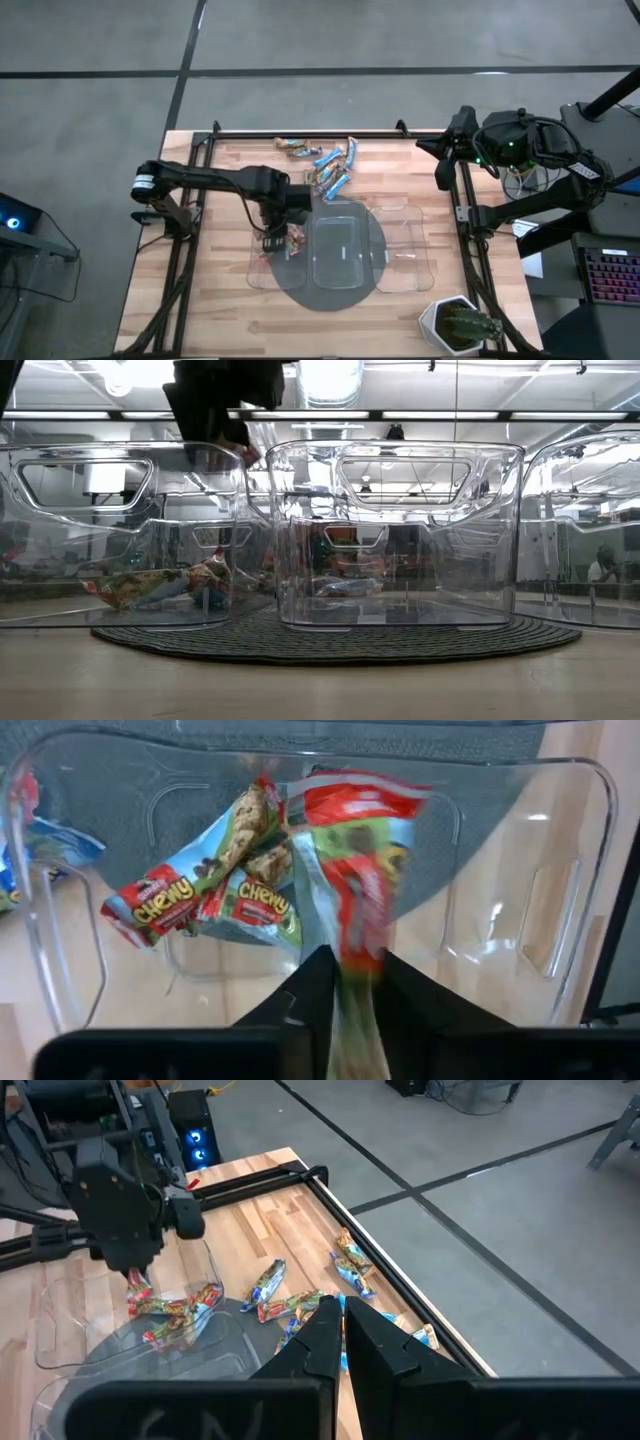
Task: Pick and place Granola Bars by type
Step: Put the red granola bar into the left transparent bin
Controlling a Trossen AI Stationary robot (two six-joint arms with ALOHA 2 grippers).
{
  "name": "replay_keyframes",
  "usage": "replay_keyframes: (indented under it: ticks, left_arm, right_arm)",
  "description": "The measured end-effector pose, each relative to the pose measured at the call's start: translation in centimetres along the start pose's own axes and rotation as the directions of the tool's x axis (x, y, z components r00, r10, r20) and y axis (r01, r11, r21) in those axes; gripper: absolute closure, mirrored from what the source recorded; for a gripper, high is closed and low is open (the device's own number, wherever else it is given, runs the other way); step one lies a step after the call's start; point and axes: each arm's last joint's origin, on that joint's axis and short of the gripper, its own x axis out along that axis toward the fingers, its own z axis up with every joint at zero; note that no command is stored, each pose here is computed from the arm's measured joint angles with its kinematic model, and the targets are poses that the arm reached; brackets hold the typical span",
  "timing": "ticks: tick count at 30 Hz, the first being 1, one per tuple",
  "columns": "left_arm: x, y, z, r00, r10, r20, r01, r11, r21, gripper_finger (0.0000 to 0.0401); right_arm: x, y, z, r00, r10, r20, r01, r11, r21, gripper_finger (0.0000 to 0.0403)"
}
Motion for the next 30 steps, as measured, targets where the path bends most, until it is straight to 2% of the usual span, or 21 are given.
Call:
replay_keyframes:
  ticks: [9, 17, 23, 26, 30]
  left_arm:
    - [0.5, 0.1, -0.1, 1.0, -0.005, -0.008, 0.005, 1.0, -0.012, 0.0276]
    - [0.2, 0.1, -0.3, 1.0, 0.006, -0.027, -0.005, 1.0, 0.021, 0.0261]
    - [-2.3, 0.2, -0.2, 0.989, 0.15, -0.019, -0.147, 0.983, 0.112, 0.0261]
    - [-4.4, 0.6, 0.1, 0.978, 0.208, 0.034, -0.21, 0.97, 0.124, 0.0261]
    - [-7.5, 1.0, 0.7, 0.963, 0.227, 0.146, -0.245, 0.963, 0.117, 0.0261]
  right_arm:
    - [0.0, 0.0, 0.0, 1.0, 0.0, 0.0, 0.0, 1.0, 0.003, 0.0394]
    - [0.0, 0.0, 0.0, 1.0, 0.0, 0.0, 0.0, 1.0, 0.001, 0.0394]
    - [0.0, 0.0, 0.0, 1.0, 0.0, 0.0, 0.0, 1.0, 0.001, 0.0394]
    - [0.0, 0.0, 0.0, 1.0, 0.0, 0.0, 0.0, 1.0, 0.004, 0.0394]
    - [0.0, 0.0, 0.0, 1.0, 0.0, 0.0, 0.0, 1.0, 0.007, 0.0394]
